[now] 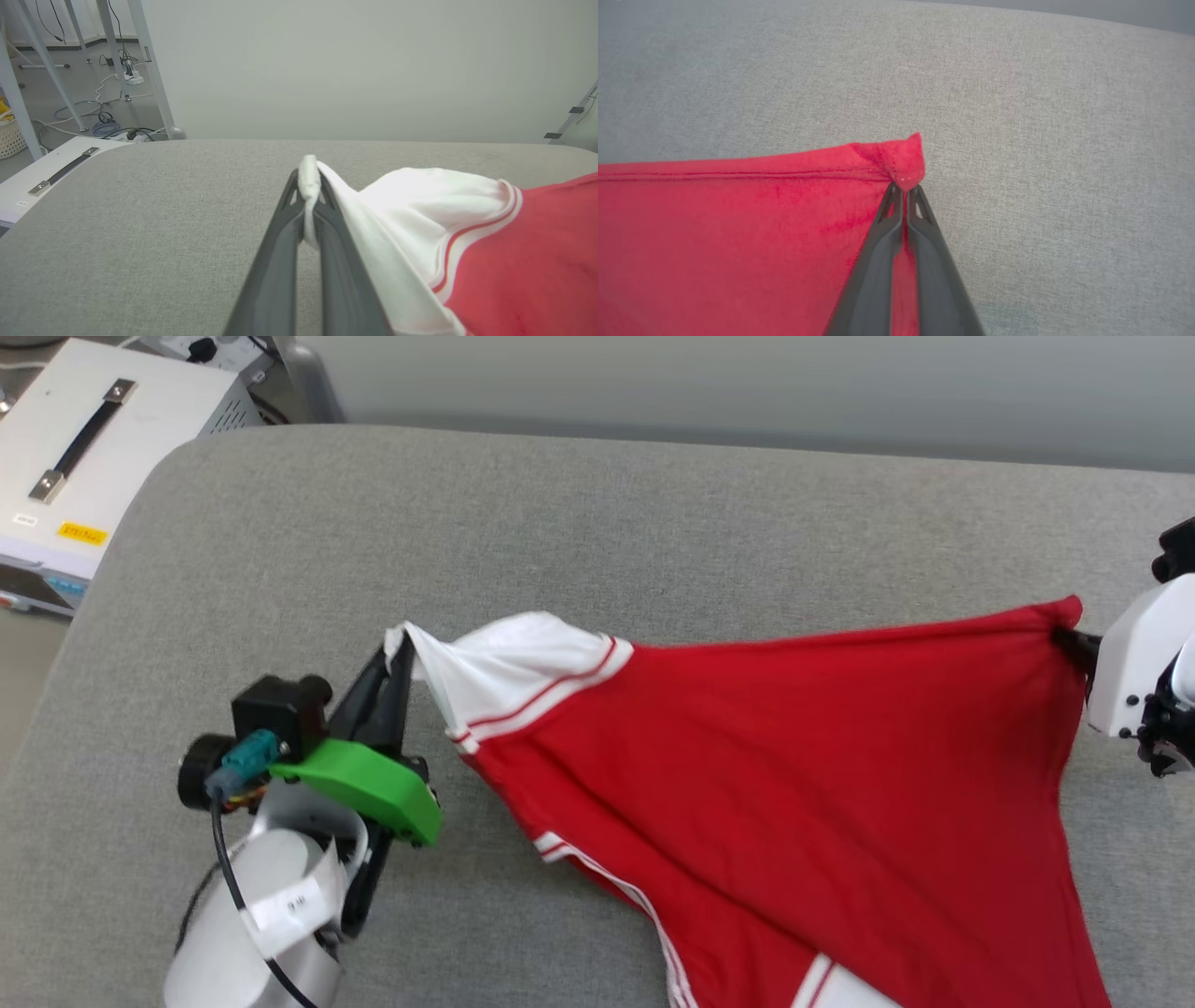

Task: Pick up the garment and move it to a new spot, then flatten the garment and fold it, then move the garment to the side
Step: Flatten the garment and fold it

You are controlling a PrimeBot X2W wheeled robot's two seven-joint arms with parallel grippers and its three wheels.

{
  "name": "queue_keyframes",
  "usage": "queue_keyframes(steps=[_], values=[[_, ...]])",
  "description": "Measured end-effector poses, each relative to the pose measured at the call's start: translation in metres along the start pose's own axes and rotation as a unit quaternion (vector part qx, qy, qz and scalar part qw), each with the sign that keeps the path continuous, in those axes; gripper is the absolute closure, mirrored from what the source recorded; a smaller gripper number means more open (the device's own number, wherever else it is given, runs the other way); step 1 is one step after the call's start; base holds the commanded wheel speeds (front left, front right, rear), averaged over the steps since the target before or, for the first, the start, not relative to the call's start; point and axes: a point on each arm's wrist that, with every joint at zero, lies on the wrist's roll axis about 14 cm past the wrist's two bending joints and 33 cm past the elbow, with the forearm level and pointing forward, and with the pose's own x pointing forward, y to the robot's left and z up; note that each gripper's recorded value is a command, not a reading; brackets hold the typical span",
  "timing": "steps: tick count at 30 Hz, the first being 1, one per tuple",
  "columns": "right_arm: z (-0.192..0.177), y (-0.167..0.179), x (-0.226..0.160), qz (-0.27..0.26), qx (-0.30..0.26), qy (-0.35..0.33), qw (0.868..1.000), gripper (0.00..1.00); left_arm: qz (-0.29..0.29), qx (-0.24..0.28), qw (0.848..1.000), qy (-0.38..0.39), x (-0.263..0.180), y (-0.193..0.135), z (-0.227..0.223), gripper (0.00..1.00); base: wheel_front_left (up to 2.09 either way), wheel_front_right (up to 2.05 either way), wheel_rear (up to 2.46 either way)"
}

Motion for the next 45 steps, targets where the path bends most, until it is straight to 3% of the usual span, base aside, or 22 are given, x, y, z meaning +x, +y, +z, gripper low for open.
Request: queue_keyframes(steps=[11,18,25,32,36,45], values=[[0.096,-0.020,-0.052,-0.060,-0.019,-0.163,0.985,1.00,-0.042,0.060,0.994,-0.087,0.074,-0.013,0.114,1.00,0.00,0.00,0.00],[0.177,-0.025,-0.070,-0.085,-0.019,-0.275,0.958,1.00,-0.045,0.074,0.988,-0.126,0.130,-0.013,0.178,1.00,0.00,0.00,0.00],[0.266,-0.033,-0.083,-0.104,-0.023,-0.380,0.919,1.00,-0.030,0.102,0.976,-0.188,0.181,-0.006,0.247,1.00,0.00,0.00,0.00],[0.313,-0.044,-0.064,-0.127,-0.045,-0.422,0.897,1.00,-0.018,0.100,0.971,-0.215,0.227,0.004,0.263,1.00,0.00,0.00,0.00],[0.312,-0.050,-0.030,-0.130,-0.046,-0.409,0.902,1.00,-0.010,0.088,0.977,-0.195,0.252,0.016,0.234,1.00,0.00,0.00,0.00],[0.257,-0.053,0.068,-0.119,-0.040,-0.322,0.938,1.00,0.006,0.041,0.993,-0.107,0.290,0.040,0.125,1.00,0.00,0.00,0.00]])
